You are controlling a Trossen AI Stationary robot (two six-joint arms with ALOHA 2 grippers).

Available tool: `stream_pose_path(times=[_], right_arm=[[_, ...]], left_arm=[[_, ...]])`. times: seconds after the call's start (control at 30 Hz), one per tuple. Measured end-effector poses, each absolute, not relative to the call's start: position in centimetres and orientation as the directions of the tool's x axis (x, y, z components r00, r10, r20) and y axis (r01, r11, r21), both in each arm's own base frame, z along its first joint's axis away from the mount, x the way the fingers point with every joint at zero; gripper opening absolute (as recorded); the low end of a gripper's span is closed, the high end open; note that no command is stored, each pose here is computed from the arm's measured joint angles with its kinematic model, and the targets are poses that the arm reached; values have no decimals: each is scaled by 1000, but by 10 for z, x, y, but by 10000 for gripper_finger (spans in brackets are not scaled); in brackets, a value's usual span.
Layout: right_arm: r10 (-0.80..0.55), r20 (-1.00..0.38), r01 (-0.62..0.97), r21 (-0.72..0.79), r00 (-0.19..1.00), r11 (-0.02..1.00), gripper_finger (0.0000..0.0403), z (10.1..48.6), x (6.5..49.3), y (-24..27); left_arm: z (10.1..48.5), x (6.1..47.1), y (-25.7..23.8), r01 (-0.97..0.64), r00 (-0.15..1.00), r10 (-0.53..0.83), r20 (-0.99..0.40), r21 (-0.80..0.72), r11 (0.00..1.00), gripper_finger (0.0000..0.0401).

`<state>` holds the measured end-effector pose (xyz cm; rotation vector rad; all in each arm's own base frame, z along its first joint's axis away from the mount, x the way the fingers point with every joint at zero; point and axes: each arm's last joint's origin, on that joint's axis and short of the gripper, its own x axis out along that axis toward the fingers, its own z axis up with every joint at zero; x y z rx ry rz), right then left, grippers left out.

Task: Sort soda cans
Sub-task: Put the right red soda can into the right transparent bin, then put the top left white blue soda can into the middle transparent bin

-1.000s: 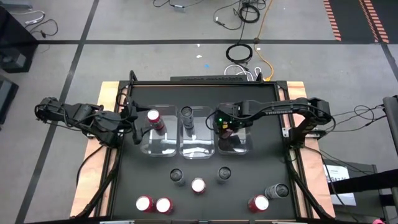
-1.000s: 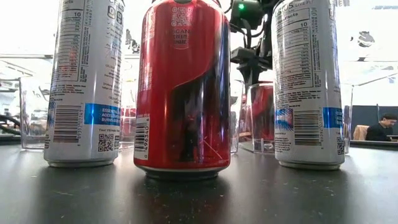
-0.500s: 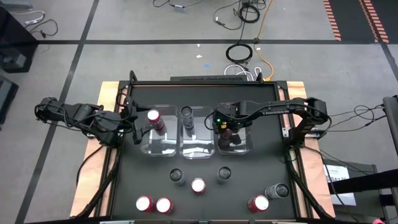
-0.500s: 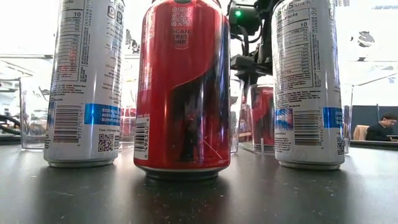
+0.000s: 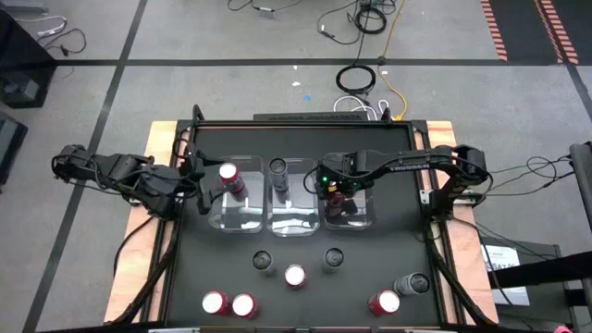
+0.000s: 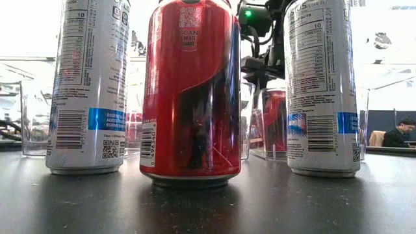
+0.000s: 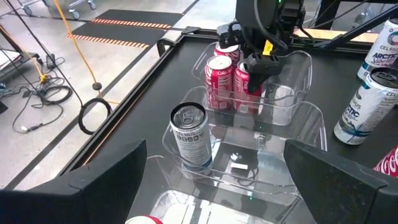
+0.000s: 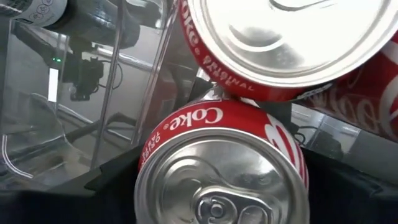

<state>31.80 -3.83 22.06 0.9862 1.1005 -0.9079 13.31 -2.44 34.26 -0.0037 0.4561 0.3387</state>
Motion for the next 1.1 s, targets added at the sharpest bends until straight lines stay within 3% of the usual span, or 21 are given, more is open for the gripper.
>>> stream_pose_path(times=[0.2, 0.47, 0.6, 0.73, 1.1], right_arm=[[-97, -968, 937, 193, 230, 291, 394, 229, 314, -36], [-185, -926, 904, 251, 328, 347, 383, 267, 293, -19], [-270, -884, 897, 283, 381, 341, 384, 293, 268, 6], [-271, -862, 878, 325, 428, 351, 384, 309, 245, 39], [-239, -843, 850, 384, 482, 361, 384, 308, 195, 130]], left_arm=[[343, 133, -24, -321, 843, 320, -433, 72, 944, 389], [344, 139, -27, -343, 852, 315, -417, 8, 939, 389], [343, 146, -32, -357, 859, 302, -413, -61, 932, 389], [340, 162, -46, -359, 851, 267, -453, -129, 924, 389], [348, 226, -109, -408, 766, 275, -582, -108, 907, 389]])
